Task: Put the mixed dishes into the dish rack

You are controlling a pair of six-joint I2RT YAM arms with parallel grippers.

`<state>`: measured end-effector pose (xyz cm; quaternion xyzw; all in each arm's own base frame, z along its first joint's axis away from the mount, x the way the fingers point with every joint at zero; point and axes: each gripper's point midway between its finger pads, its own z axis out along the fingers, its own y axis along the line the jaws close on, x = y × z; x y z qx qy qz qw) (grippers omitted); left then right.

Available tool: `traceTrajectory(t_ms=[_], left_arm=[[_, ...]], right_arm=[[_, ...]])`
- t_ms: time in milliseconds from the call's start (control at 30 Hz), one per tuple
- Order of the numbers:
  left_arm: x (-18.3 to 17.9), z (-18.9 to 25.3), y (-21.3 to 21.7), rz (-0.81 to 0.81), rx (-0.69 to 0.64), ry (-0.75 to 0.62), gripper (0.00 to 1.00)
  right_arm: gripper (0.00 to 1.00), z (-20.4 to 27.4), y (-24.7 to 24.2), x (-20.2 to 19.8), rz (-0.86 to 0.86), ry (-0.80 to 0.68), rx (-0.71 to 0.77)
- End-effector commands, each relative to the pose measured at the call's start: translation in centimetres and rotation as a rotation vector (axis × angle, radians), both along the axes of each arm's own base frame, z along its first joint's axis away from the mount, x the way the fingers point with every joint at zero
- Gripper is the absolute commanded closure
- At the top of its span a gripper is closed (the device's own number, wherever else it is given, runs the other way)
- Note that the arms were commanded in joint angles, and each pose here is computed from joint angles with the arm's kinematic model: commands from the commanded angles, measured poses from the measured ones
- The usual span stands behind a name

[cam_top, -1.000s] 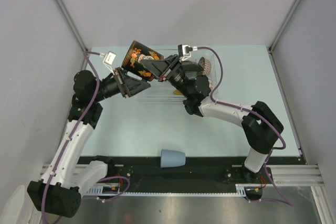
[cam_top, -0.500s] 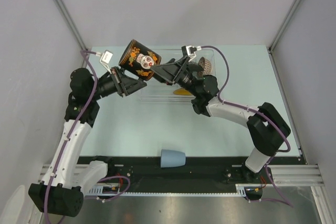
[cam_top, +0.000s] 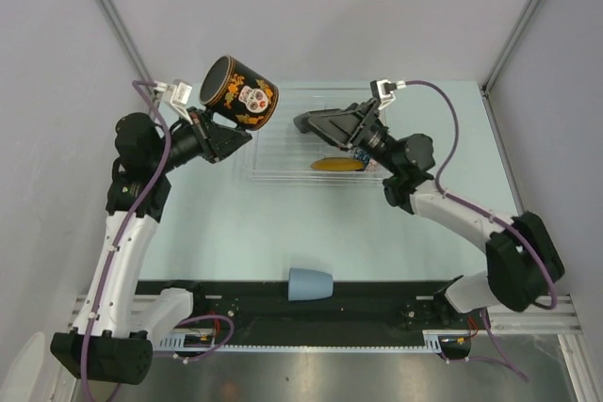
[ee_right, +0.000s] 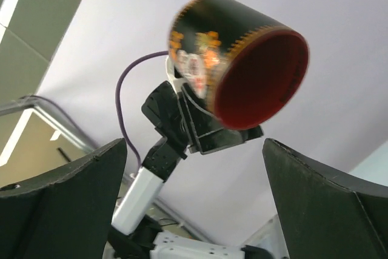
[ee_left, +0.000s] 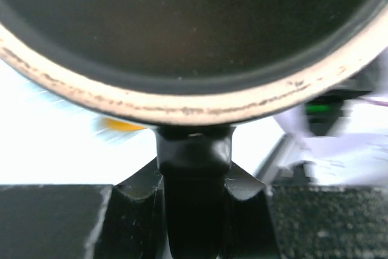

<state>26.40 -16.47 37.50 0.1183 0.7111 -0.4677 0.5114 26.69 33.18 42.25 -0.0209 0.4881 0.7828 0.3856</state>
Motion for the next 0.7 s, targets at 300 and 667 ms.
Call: traceTrajectory(t_ms=[300,667], left_arm=[[10.8,-4.2,1.8,0.363,0.39,-0.125,1.0],[17.3,-6.4,0.6,0.449,0.483,-0.092,1.0]], right_arm=[[0.0,2.7,-8.2,-6.1,-0.353,-0.282,-0.335],[0.0,0.8,-10.4,-7.3,-0.412,-0.222,-0.381]])
